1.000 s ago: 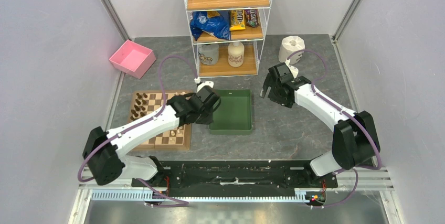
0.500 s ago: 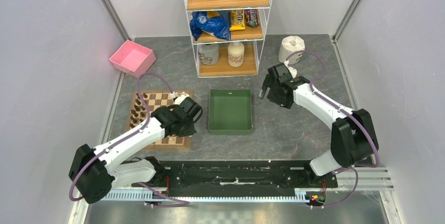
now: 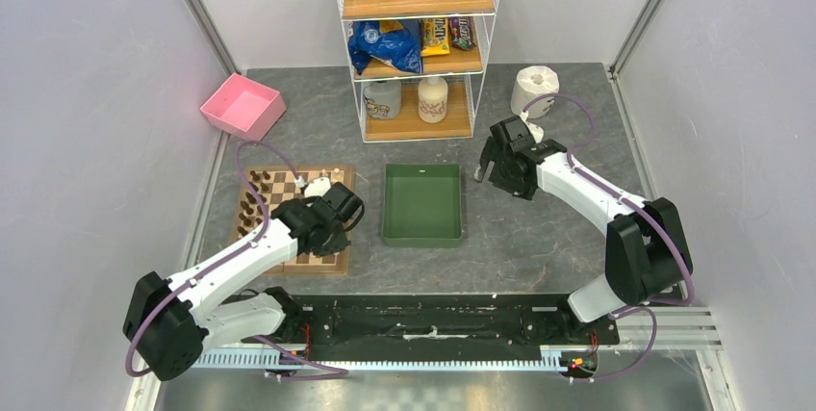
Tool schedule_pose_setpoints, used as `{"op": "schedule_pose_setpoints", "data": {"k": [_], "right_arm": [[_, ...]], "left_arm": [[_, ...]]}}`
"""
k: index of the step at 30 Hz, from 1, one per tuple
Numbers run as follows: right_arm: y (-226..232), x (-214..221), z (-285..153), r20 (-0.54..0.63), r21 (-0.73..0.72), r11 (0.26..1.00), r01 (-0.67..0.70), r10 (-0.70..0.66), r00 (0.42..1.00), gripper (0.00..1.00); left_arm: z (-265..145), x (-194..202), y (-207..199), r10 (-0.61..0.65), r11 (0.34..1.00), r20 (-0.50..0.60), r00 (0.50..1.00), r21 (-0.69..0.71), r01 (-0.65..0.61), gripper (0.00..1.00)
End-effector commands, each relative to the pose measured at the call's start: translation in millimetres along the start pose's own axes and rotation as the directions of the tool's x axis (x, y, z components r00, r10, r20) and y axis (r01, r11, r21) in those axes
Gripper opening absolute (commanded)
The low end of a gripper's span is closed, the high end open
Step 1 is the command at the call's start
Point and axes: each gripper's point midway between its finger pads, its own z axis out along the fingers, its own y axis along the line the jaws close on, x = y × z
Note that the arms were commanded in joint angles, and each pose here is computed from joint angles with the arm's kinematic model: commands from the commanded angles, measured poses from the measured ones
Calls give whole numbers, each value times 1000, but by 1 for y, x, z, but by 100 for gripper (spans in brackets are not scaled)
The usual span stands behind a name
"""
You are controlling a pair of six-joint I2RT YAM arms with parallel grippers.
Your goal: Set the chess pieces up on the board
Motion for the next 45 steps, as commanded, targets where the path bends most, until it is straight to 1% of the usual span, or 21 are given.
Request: {"op": "schedule_pose_setpoints", "data": {"k": [1,10,25,45], "right_arm": [[9,-13,-3,36,-27,999,-19,20,999,99],[7,-13,-2,35,-21,1000,-18,18,999,99],[7,-12,-2,33,-21,1000,-17,18,999,99],[8,-11,0,26,-20,1000,-15,15,1000,99]], "left_arm": [[4,-2,5,-62,998,16,998,-31,62,2],[10,5,13,-102,994,-10,995,-49,101,2],[18,8,18,-121,992,-21,992,-51,120,2],[7,2,18,-120,992,-17,993,-38,119,2]]}}
